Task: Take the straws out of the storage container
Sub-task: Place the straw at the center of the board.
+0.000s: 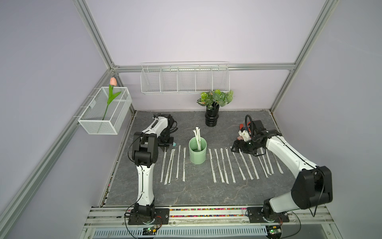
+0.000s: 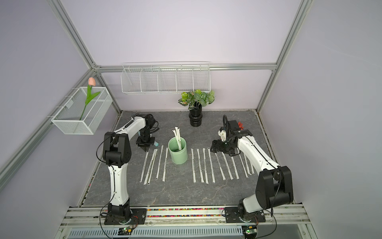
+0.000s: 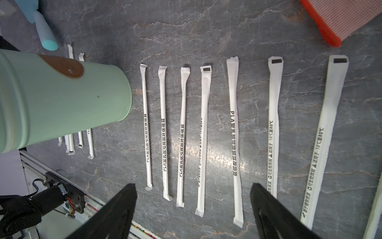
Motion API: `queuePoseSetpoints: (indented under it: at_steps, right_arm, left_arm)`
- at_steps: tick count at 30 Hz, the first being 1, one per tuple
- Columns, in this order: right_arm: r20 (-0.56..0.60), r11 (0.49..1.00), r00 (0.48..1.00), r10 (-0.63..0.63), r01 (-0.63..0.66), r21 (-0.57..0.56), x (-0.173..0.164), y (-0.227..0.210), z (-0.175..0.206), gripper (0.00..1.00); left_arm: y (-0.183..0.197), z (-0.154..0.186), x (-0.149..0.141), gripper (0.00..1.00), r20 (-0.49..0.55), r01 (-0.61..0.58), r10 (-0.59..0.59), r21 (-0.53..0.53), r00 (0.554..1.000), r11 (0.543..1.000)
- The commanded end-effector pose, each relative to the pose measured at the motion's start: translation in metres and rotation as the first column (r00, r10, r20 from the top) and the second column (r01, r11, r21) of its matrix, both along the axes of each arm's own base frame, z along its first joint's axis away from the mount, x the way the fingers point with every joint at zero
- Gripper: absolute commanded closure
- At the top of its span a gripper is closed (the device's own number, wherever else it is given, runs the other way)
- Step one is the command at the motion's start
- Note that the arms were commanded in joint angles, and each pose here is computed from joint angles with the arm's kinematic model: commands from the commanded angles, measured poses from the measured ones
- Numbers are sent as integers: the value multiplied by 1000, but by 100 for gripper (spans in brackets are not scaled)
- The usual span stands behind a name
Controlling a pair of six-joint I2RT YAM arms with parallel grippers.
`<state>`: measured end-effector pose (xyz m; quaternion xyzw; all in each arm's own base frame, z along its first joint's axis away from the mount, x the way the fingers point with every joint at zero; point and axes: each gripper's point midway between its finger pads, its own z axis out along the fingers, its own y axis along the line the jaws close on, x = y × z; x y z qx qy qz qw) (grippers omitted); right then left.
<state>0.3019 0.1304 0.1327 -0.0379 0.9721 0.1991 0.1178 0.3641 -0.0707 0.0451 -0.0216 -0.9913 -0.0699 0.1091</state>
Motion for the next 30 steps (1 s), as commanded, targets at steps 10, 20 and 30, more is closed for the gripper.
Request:
queuePoseSetpoints:
  at_steps: [10, 20, 30]
  right_arm:
    - [5, 1000, 1000, 8, -8, 15, 0, 4, 0, 11]
    - [49, 1000, 999, -11, 10, 22, 5, 3, 11, 11]
    - [58, 1000, 998, -12, 11, 26, 4, 4, 15, 11]
  left_arm:
    - [5, 47, 5, 80, 127, -43, 43, 0, 991, 999]
    - [-64, 177, 16, 74, 531, 73, 177, -416, 828, 907]
    - [-162, 226, -16, 72, 641, 286, 211, -580, 738, 763]
